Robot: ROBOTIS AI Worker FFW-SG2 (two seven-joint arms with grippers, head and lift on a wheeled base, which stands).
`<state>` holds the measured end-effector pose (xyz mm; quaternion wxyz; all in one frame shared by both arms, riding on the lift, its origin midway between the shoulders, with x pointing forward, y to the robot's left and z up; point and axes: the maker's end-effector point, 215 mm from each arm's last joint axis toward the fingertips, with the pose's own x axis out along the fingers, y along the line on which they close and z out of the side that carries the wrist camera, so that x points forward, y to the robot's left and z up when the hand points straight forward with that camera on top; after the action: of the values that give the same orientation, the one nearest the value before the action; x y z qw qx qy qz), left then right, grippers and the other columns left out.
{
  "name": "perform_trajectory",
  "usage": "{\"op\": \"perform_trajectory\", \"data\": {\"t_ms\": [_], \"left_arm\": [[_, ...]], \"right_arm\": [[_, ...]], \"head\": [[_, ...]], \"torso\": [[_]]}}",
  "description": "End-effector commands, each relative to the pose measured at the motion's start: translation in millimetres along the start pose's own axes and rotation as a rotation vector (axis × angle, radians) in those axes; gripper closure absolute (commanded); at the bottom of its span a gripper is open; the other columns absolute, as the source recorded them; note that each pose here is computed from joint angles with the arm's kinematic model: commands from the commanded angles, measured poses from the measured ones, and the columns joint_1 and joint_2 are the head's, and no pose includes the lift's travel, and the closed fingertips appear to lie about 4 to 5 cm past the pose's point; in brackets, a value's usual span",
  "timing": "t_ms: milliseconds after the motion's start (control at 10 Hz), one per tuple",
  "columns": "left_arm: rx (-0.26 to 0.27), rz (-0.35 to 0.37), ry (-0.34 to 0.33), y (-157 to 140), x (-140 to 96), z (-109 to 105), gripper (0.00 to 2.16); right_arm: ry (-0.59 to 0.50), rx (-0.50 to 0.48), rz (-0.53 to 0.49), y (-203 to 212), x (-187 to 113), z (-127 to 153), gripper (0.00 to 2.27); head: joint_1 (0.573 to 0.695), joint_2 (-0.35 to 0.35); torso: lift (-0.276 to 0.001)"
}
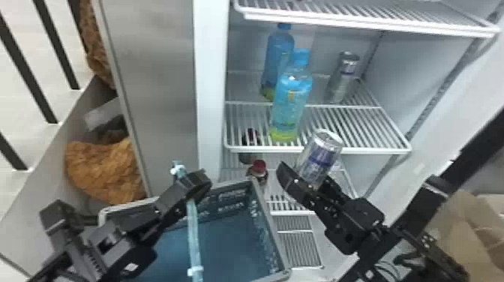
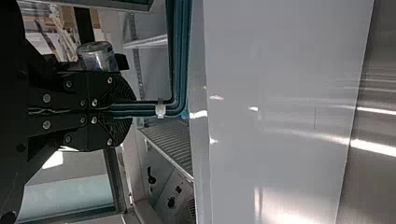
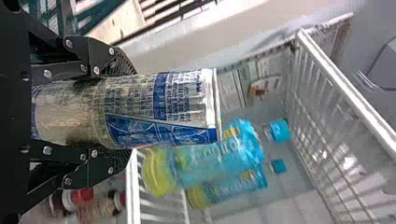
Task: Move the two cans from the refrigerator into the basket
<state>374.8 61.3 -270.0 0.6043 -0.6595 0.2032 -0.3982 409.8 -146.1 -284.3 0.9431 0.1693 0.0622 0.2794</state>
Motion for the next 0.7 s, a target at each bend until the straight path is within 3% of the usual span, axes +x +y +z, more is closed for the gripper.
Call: {"op": "perform_trajectory", "data": {"t_ms": [0,300,600], "left_arm": [[0.001,0.001,-0.001,0.2,-0.3,0.6,1.20],[0.000,0.000,-0.002,0.0,0.0,0.6,1.20],[0.004,-0.003,-0.001,-1.5,1.3,1.7,1.20]], "right_arm": [[-0.001,0.037,0.050,21.8,5.4,-3.1,1.21],[0.028,0.101,0.145,63.7,14.6,-17.0,1.21],[0.126,0.154,0.207,88.9,16.1,-52.8,1.21]], "head": [[0.695,-0.125],[0.695,-0.073],[0.695,-0.018]], "torso": [[-0.035],[-0.035],[-0.035]]}}
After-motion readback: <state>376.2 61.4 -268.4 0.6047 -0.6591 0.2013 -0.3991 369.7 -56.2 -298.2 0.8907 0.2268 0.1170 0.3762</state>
